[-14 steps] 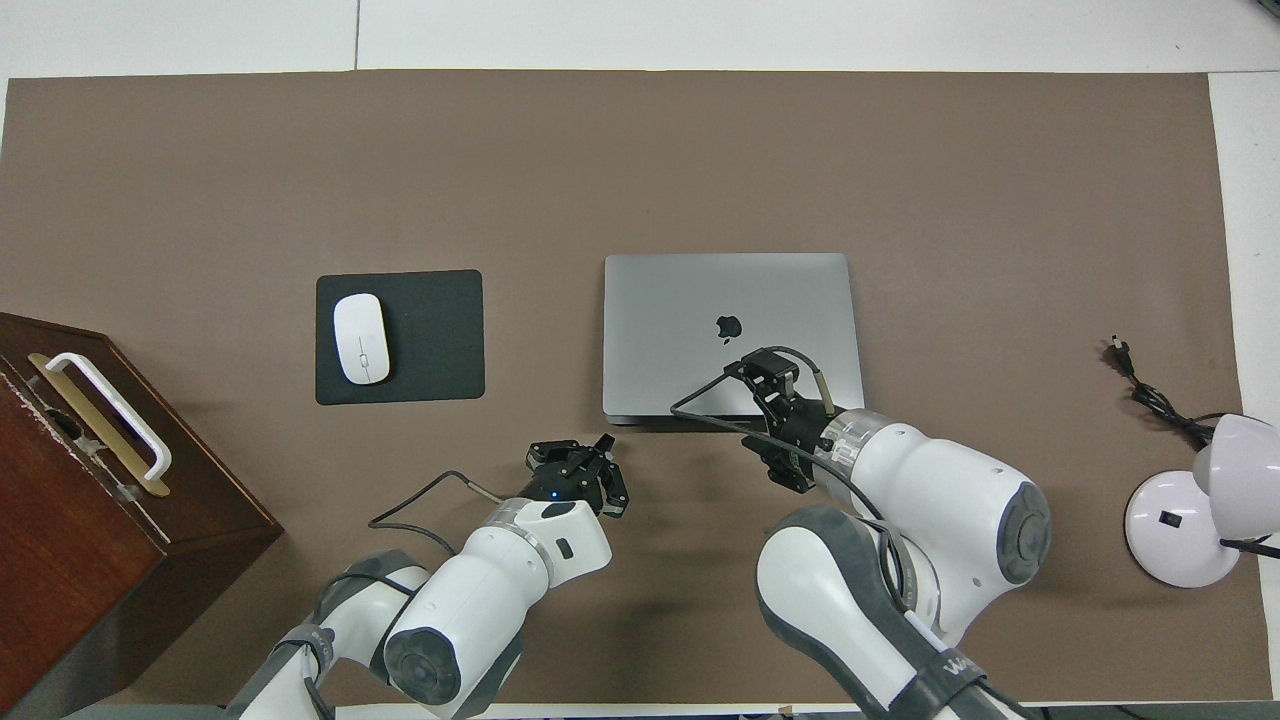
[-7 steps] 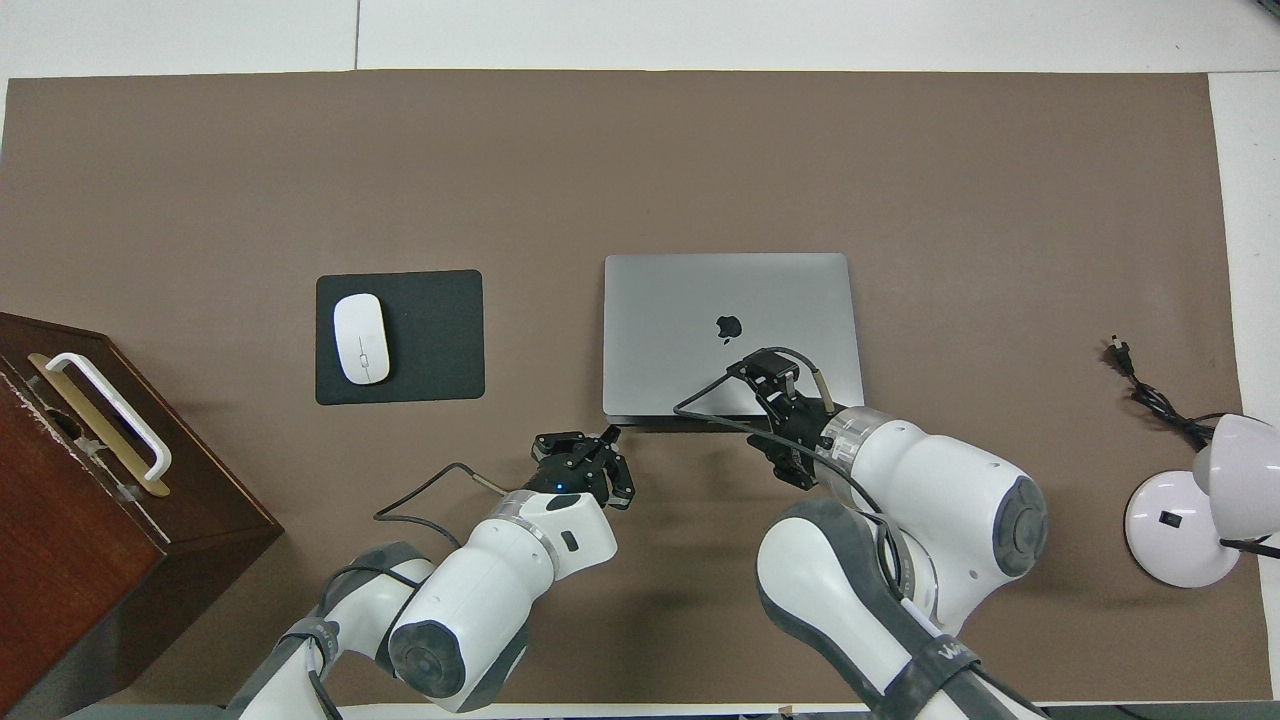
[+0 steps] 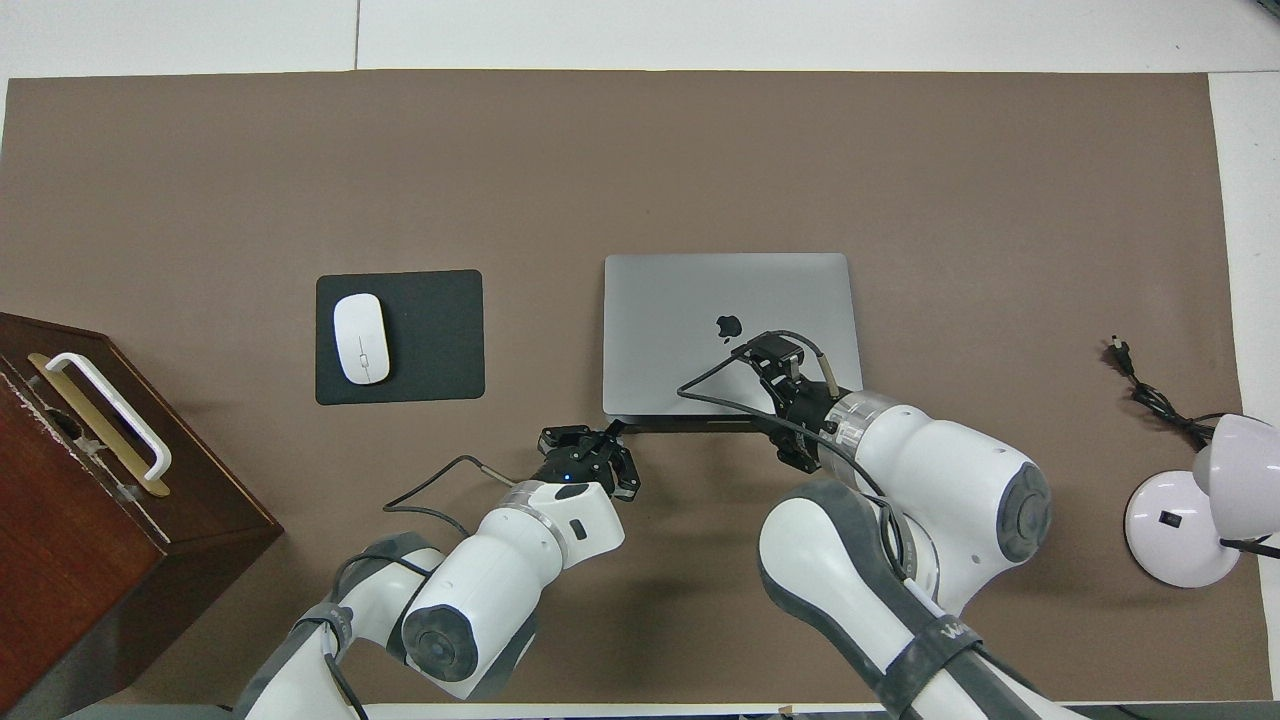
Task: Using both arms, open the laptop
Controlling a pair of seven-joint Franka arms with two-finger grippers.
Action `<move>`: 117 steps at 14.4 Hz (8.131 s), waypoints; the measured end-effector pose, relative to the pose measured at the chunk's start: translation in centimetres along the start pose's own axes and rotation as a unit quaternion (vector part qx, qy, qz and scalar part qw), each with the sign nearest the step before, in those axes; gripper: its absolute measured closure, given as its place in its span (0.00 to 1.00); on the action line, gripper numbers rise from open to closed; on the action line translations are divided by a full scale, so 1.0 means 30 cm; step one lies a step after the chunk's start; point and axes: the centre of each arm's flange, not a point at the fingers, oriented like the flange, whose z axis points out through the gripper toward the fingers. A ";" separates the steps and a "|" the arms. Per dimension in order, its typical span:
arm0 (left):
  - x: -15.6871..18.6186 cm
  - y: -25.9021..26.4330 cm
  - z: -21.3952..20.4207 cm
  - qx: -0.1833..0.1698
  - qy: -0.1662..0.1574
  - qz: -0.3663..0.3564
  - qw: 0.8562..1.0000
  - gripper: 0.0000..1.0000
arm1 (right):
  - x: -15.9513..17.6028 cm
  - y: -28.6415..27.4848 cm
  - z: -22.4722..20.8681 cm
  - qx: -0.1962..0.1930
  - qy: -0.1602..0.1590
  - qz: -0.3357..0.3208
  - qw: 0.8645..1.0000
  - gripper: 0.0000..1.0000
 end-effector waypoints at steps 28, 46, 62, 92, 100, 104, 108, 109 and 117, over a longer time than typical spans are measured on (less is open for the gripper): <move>0.008 0.003 0.019 0.000 0.000 0.000 1.000 0.99 | -0.123 -0.367 -0.017 0.153 0.042 0.000 0.987 0.00; 0.008 0.002 0.020 0.000 0.000 0.000 1.000 0.99 | 0.124 -0.634 -0.063 0.218 0.078 -0.014 0.973 0.00; 0.008 0.003 0.020 0.000 0.000 0.000 1.000 0.99 | 0.099 -0.824 -0.256 0.198 -0.016 -0.103 0.975 0.00; 0.430 -0.424 -0.623 0.040 -0.205 -0.132 0.969 0.85 | 0.402 -0.490 -1.030 -0.282 -0.029 -0.529 0.800 0.00; 0.506 -0.711 -0.823 0.085 -0.236 -0.200 0.947 0.00 | 0.412 -0.490 -1.041 -0.280 -0.026 -0.527 0.802 0.00; 0.527 -0.903 -0.974 0.112 -0.217 -0.256 0.935 0.00 | 0.410 -0.495 -1.049 -0.279 -0.023 -0.528 0.802 0.00; 0.554 -0.987 -1.066 0.123 -0.208 -0.280 0.929 0.00 | 0.403 -0.509 -1.071 -0.274 -0.017 -0.531 0.802 0.00; 0.574 -1.002 -1.085 0.124 -0.208 -0.283 0.928 0.00 | 0.403 -0.511 -1.073 -0.274 -0.016 -0.531 0.802 0.00; 0.742 -1.133 -1.154 0.127 -0.213 -0.298 0.922 0.00 | 0.421 -0.513 -1.100 -0.271 -0.009 -0.527 0.806 0.00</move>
